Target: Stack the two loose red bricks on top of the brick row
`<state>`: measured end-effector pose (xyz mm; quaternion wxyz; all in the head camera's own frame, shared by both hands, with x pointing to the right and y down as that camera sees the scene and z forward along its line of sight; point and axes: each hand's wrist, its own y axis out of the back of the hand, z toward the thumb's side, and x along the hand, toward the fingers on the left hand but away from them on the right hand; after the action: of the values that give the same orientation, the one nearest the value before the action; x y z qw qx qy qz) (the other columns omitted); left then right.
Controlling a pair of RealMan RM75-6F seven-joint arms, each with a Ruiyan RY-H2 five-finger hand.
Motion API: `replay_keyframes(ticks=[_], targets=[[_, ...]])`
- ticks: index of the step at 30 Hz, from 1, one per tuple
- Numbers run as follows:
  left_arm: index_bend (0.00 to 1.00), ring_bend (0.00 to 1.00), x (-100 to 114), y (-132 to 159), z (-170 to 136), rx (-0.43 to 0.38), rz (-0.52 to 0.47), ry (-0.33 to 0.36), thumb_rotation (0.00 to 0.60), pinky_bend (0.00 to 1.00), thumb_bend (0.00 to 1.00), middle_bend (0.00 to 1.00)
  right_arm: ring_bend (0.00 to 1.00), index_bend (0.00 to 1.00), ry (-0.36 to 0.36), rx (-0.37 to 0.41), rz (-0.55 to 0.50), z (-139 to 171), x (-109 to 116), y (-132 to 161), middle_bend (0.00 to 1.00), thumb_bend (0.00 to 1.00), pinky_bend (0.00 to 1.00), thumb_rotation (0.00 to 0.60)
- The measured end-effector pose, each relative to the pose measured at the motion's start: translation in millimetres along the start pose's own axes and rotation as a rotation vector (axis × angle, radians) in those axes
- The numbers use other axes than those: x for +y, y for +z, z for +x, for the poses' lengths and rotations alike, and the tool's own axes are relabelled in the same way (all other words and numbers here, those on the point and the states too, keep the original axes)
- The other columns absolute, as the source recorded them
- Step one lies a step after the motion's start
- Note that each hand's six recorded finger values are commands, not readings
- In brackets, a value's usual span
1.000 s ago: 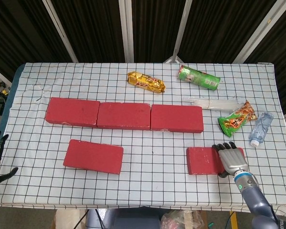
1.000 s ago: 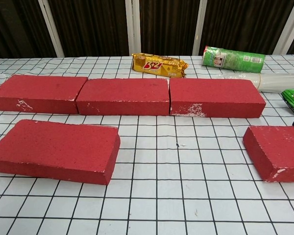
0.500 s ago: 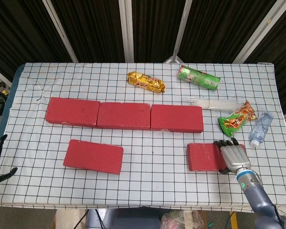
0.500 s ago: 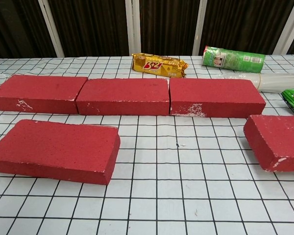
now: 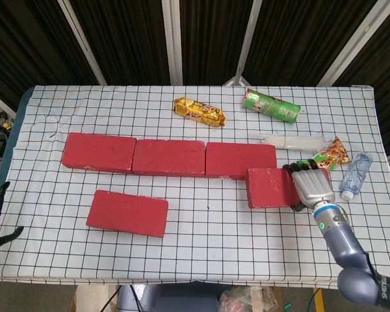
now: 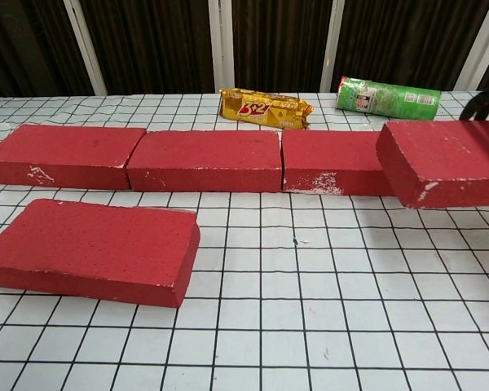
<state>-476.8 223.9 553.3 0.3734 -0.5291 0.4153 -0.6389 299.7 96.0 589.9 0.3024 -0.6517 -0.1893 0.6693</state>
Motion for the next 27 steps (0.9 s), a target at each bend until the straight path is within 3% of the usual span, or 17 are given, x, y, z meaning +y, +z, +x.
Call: replay_keyframes(ticks=[14, 20, 27], targets=[[0.10, 0.00, -9.4, -4.0, 11.8, 0.047, 0.030, -0.028, 0.600, 0.06, 0.02, 0.00, 0.17, 0.33, 0.023, 0.009, -0.085, -70.7, 75.5, 103.8, 0.31, 0.21, 0.00, 0.600], [0.10, 0.00, -10.8, -7.2, 16.0, 0.070, 0.034, -0.031, 0.600, 0.06, 0.02, 0.00, 0.17, 0.33, 0.032, 0.012, -0.111, -93.9, 86.5, 151.5, 0.31, 0.21, 0.00, 0.600], [0.10, 0.00, -13.6, -8.5, 21.5, 0.080, 0.044, -0.037, 0.600, 0.06, 0.02, 0.00, 0.17, 0.33, 0.041, 0.019, -0.104, -107.5, 82.7, 184.5, 0.31, 0.21, 0.00, 0.600]])
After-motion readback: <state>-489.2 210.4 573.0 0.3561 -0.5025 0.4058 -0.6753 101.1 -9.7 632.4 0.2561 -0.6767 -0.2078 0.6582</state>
